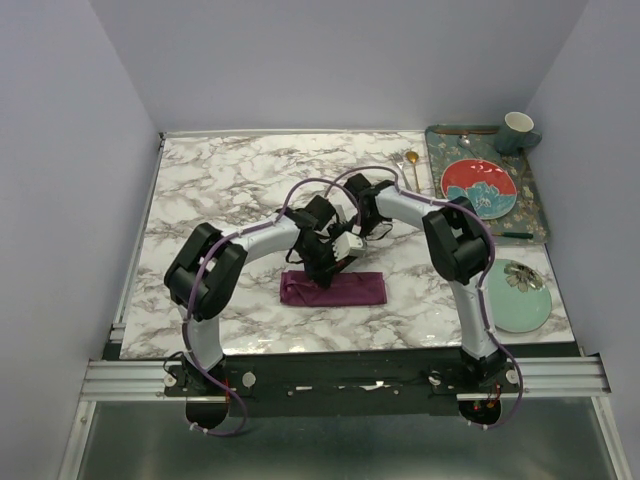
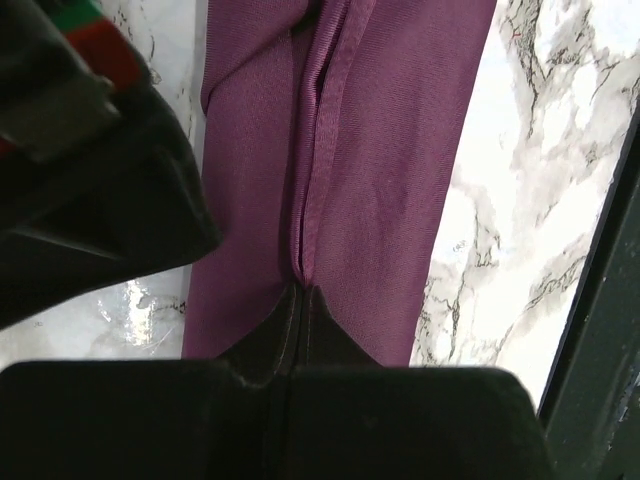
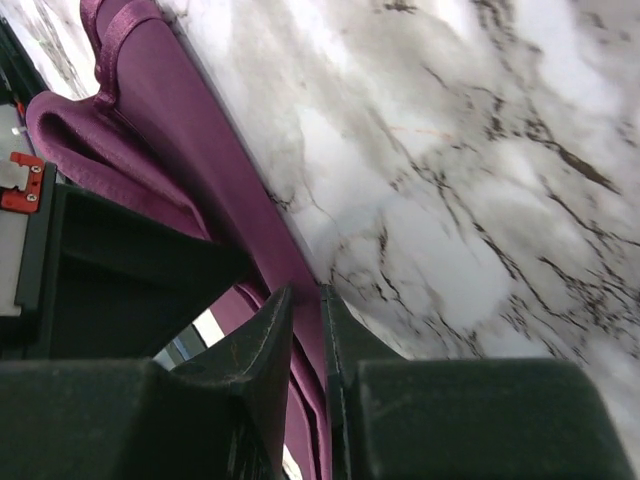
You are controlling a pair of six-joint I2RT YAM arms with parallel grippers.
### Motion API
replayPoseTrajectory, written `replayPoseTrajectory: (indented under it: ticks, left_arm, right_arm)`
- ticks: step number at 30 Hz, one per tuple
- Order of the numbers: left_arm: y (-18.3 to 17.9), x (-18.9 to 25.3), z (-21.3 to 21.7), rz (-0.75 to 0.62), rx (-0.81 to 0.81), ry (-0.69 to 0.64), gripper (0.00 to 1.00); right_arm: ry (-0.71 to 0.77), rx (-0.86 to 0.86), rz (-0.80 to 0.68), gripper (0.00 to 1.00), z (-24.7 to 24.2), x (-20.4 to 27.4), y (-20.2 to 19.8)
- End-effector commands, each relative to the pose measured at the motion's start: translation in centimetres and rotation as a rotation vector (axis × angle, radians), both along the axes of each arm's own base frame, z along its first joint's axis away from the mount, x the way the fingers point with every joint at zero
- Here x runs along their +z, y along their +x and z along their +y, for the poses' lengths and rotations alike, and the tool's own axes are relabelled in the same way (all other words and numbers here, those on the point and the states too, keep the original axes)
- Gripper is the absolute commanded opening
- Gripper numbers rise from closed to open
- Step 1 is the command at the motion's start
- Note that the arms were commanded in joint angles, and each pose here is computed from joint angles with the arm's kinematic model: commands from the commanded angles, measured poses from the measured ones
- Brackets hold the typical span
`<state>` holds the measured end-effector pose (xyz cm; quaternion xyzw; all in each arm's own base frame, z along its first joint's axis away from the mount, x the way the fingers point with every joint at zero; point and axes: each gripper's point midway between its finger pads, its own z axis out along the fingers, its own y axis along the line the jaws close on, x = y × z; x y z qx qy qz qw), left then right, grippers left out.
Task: Fold the napkin into a case and place the utensils inside
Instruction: Fold the 2/3-rectangle-folded napkin at the center of the board.
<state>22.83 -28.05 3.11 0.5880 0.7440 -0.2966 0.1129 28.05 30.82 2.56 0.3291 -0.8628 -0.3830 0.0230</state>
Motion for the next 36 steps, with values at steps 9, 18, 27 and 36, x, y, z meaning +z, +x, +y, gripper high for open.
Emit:
replayPoseTrajectory:
  ticks: [9, 18, 27, 36]
  left_arm:
    - [1.4, 3.1, -1.7, -0.050, 0.011, -0.085, 0.00]
    - [3.0, 1.9, -1.8, -0.075, 0.012, -0.065, 0.00]
    - [3.2, 0.3, -1.2, -0.068, 0.030, -0.028, 0.00]
    - [2.4, -0.8, -0.2, -0.032, 0.042, 0.015, 0.00]
  right_arm:
    - [0.019, 0.045, 0.001, 0.22, 0.1, -1.3, -1.0]
    - [0.023, 0.059, -0.001, 0.20, 0.0, -1.4, -1.3]
    - [0.026, 0.063, -0.008, 0.19, -0.1, -1.1, -1.2]
    - [0.042, 0.065, -0.012, 0.19, 0.2, 0.3, -1.0]
